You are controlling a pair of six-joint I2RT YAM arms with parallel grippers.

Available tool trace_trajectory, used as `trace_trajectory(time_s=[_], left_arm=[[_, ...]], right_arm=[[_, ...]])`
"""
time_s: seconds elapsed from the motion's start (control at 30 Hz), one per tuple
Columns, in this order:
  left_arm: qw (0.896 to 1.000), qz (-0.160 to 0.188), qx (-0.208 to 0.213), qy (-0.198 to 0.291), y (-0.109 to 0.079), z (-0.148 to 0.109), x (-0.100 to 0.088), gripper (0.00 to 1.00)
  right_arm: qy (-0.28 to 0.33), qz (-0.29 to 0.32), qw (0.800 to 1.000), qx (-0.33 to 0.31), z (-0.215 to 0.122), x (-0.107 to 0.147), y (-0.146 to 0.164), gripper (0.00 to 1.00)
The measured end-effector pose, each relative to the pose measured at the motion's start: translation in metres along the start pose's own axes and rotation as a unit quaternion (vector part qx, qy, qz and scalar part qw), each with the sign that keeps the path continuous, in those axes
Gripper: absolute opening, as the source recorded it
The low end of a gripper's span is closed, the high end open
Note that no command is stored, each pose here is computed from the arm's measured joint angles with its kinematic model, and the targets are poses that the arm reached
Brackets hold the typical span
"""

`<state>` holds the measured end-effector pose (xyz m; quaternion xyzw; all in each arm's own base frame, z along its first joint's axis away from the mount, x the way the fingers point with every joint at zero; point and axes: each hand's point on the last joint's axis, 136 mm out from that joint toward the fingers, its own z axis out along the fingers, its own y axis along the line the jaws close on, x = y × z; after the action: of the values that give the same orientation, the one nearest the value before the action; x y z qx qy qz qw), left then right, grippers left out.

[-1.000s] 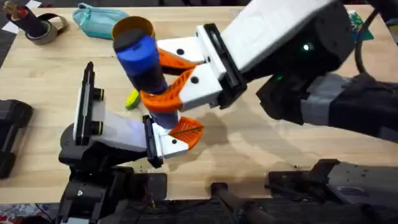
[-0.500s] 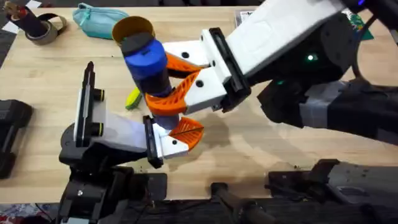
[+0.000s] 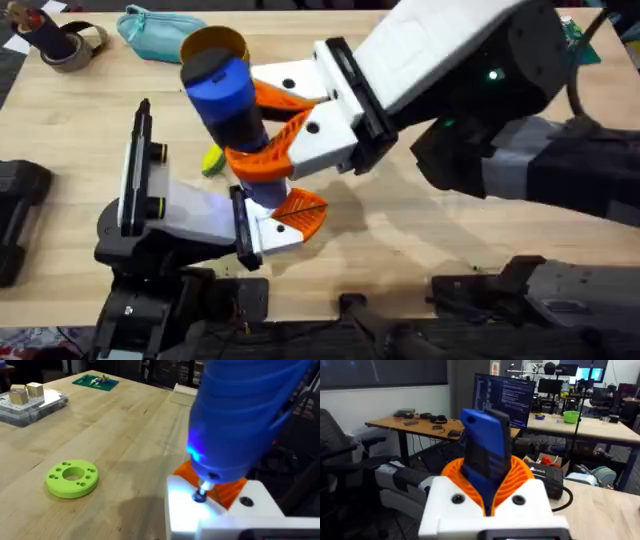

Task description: Pick up the gripper from the table and insert it into the empty holder that is missing its gripper. Then pick up a screw, insert it into the mounting hole, and use the screwdriver to tighten it. Finally, clean up the table by picking up the vegetable and placing it into the bucket.

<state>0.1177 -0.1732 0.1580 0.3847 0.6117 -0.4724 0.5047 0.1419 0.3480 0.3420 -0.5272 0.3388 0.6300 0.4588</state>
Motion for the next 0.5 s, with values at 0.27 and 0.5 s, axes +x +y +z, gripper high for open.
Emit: trace_trajectory(time_s=[0.27, 0.5], left_arm=[[1.0, 0.002, -0.001, 0.0, 0.0, 0.0, 0.0, 0.016], [1.0, 0.003, -0.007, -0.001, 0.002, 0.0, -0.001, 0.017]], right_arm=[[0.003, 0.0, 1.0, -0.011, 0.002, -0.004, 0.001, 0.045], [0.007, -0.001, 1.0, -0.031, 0.006, -0.014, 0.003, 0.045]])
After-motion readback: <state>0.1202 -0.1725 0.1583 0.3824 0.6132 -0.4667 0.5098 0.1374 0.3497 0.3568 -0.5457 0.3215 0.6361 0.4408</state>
